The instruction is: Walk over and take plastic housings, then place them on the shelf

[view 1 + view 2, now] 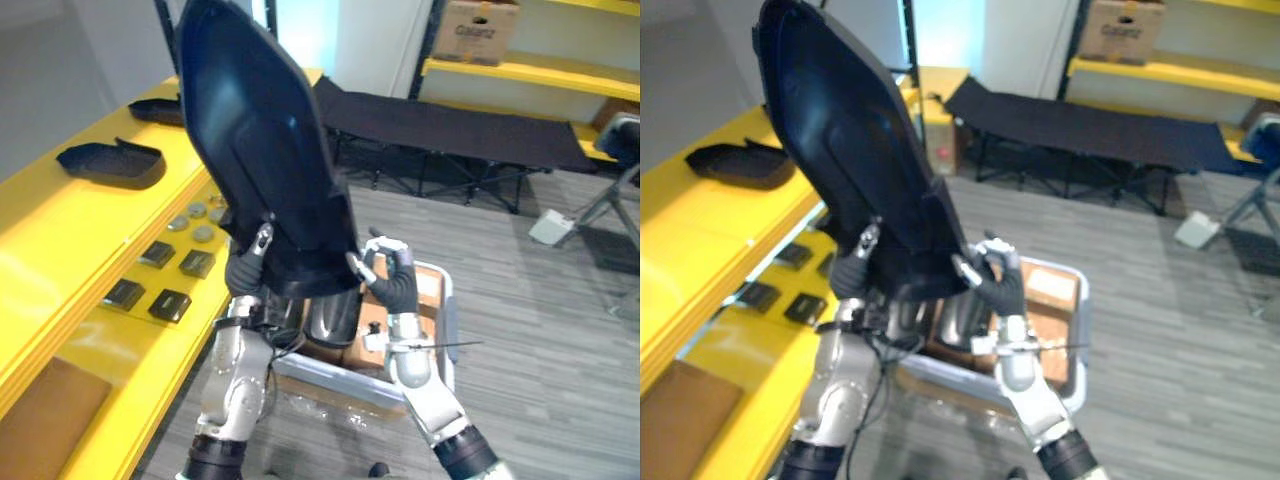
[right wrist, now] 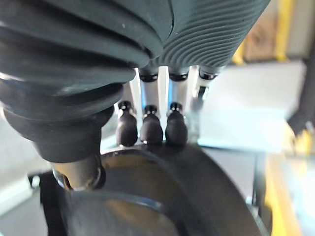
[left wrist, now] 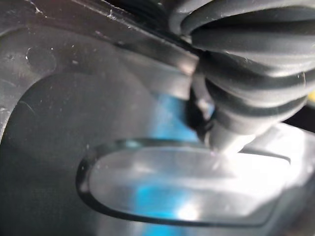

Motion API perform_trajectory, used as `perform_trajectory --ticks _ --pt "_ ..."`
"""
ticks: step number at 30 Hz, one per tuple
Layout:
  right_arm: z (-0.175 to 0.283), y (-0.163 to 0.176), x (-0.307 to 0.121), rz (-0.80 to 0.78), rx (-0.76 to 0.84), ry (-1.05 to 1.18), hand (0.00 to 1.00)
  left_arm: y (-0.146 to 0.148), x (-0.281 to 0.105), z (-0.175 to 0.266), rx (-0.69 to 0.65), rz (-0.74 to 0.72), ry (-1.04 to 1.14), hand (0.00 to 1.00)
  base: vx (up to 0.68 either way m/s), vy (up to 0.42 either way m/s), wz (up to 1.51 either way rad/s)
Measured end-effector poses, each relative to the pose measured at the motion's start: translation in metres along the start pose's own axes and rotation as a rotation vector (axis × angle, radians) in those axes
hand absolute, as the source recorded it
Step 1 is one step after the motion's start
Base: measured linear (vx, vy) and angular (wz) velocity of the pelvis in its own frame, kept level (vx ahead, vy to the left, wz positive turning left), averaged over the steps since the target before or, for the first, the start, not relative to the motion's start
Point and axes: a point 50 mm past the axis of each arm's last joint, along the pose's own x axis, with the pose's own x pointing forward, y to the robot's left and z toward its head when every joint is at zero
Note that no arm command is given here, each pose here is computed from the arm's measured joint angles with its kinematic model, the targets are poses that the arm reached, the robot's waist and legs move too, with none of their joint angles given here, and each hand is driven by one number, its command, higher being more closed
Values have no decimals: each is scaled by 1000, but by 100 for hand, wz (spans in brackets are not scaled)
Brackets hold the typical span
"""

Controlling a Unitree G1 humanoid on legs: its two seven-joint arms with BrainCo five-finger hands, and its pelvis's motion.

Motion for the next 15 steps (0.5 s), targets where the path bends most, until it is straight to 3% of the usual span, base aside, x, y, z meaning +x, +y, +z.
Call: perform_trajectory --ticks 4,7,12,15 --pt "12 -4 7 -10 146 -6 0 0 -2 8 76 41 -51 100 33 39 -1" --pt "29 -30 15 -112 275 -83 0 13 -7 16 190 133 -98 100 14 25 -6" --pt "67 -93 1 -320 379 -311 0 53 -25 48 632 457 -283 100 0 0 0" --pt "80 -110 -16 -356 366 -369 0 66 -41 64 746 590 -362 100 0 0 0"
